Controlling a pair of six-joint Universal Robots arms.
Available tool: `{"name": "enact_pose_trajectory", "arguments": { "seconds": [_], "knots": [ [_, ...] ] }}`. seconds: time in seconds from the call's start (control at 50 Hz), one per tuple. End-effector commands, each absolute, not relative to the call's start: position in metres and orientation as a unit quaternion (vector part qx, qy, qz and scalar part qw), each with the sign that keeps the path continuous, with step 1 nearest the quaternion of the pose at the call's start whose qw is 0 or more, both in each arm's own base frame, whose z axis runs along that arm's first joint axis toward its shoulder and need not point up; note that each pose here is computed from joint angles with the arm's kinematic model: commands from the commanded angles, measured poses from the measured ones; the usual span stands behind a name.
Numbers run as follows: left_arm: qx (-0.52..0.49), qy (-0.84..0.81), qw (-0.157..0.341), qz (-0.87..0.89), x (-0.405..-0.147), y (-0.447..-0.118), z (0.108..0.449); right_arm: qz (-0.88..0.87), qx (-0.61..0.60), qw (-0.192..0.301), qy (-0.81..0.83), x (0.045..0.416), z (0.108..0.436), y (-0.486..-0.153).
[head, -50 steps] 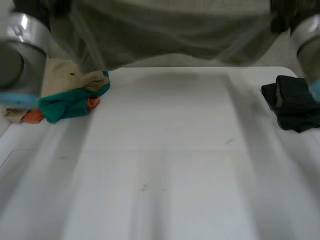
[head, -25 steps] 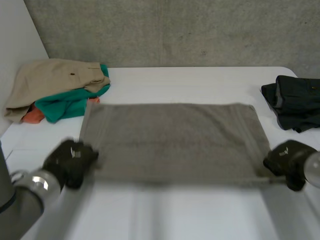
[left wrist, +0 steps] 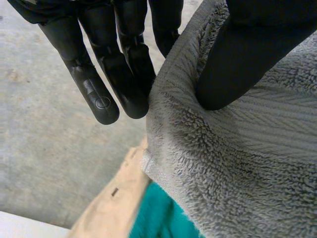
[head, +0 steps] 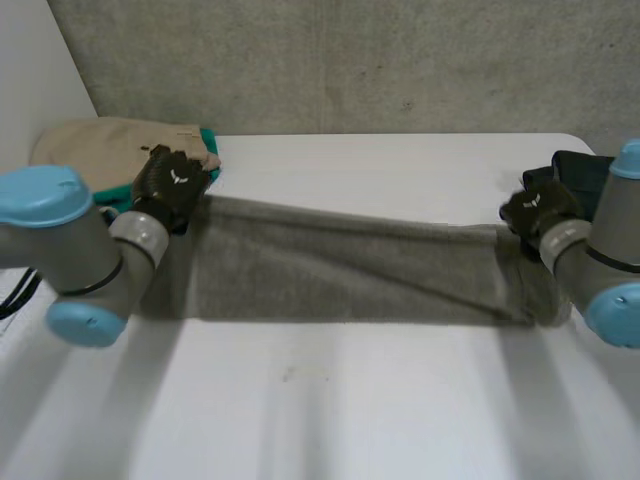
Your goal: Fold the laundry.
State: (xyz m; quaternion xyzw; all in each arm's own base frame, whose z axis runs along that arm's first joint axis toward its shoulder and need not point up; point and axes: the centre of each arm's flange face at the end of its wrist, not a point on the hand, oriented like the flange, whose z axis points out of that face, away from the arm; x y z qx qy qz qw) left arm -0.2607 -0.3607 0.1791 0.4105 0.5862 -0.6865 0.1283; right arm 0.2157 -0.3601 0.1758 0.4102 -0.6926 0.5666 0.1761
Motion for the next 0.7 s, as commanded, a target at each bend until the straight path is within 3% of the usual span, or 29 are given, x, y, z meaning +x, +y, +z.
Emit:
{"name": "enact_pose_trajectory", "arguments": {
  "seconds": [0.02,0.18,0.34,0.4,0.52,0.6,0.7],
  "knots": [
    [0.392,0.585,0.136,-0.697,-0.283,-0.397,0.157,0.623,0.403,0.184,-0.644,0.238,0.159,-0.407],
    [0.398,0.572,0.122,-0.706,-0.304,-0.396,0.150,0.645,0.398,0.198,-0.621,0.252,0.136,-0.445],
    [0.379,0.577,0.103,-0.716,-0.307,-0.390,0.166,0.710,0.328,0.178,-0.597,0.247,0.208,-0.450],
    [0.352,0.583,0.098,-0.726,-0.300,-0.383,0.190,0.721,0.303,0.156,-0.603,0.244,0.231,-0.441],
    [0.314,0.603,0.073,-0.730,-0.284,-0.362,0.215,0.658,0.310,0.108,-0.677,0.233,0.234,-0.400],
    [0.303,0.618,0.049,-0.724,-0.277,-0.344,0.219,0.570,0.315,0.081,-0.754,0.212,0.220,-0.371],
    [0.305,0.634,0.034,-0.710,-0.272,-0.326,0.212,0.494,0.301,0.033,-0.815,0.196,0.177,-0.347]
  ]
}}
